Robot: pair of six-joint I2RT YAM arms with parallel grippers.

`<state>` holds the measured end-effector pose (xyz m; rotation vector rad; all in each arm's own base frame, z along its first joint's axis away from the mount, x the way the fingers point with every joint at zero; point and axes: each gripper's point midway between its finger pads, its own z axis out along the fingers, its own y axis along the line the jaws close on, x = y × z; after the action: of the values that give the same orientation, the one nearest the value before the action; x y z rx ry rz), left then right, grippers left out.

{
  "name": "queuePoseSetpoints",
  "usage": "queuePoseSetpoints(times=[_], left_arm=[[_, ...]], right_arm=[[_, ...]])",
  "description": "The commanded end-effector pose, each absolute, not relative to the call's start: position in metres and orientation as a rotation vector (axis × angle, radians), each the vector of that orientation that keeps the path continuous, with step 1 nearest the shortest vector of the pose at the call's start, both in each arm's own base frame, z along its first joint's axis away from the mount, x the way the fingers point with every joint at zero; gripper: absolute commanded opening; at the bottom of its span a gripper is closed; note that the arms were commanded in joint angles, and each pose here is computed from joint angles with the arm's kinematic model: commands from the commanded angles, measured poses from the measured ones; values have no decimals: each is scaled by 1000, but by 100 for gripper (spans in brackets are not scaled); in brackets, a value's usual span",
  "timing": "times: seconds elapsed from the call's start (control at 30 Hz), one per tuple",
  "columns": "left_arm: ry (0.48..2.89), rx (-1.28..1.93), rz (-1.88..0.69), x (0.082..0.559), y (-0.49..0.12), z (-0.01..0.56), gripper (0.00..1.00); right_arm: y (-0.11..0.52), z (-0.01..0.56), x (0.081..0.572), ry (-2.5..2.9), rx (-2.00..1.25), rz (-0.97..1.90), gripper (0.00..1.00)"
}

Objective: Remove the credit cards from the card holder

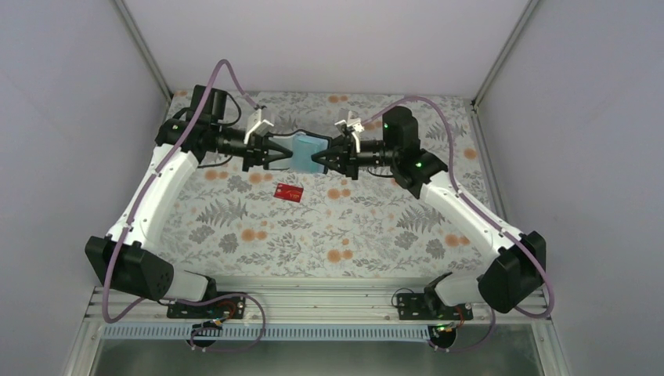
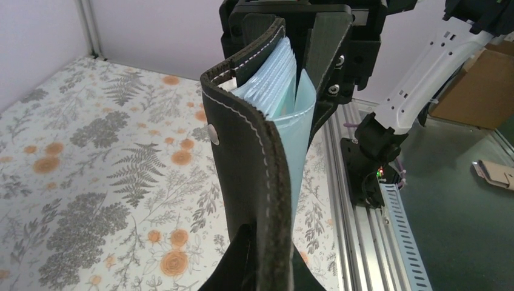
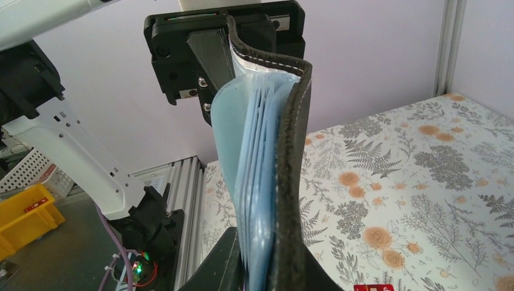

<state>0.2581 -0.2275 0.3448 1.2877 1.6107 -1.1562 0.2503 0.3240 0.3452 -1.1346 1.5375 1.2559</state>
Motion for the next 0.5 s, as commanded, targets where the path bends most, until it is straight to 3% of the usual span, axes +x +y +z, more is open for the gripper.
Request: queuePoseSetpoints(times=[0.0,0.1,0.13,0.23,0.3,0.47], left_arm=[[1531,1314,-1205,250,-235,355,2],[1545,1309,-1196,253,-235,352,3],[1554,1303,-1183,255,-235,352,12],[1611,1271,-1127,266,-233,346,60],[1641,1256,-1103,272,-233,340,75],[1725,1231,-1047,287,-241,322,79]], right_arm=[[341,361,252,1473,-1147,1248,9],[341,358,259,1505,-1107,1225,4],[340,357,261,1517,-1089,1213,4],[339,354,268,1555,-1045,1192,4],[340,350,269,1578,-1041,1203,4],[345,347,260,1569,-1083,1238,4]])
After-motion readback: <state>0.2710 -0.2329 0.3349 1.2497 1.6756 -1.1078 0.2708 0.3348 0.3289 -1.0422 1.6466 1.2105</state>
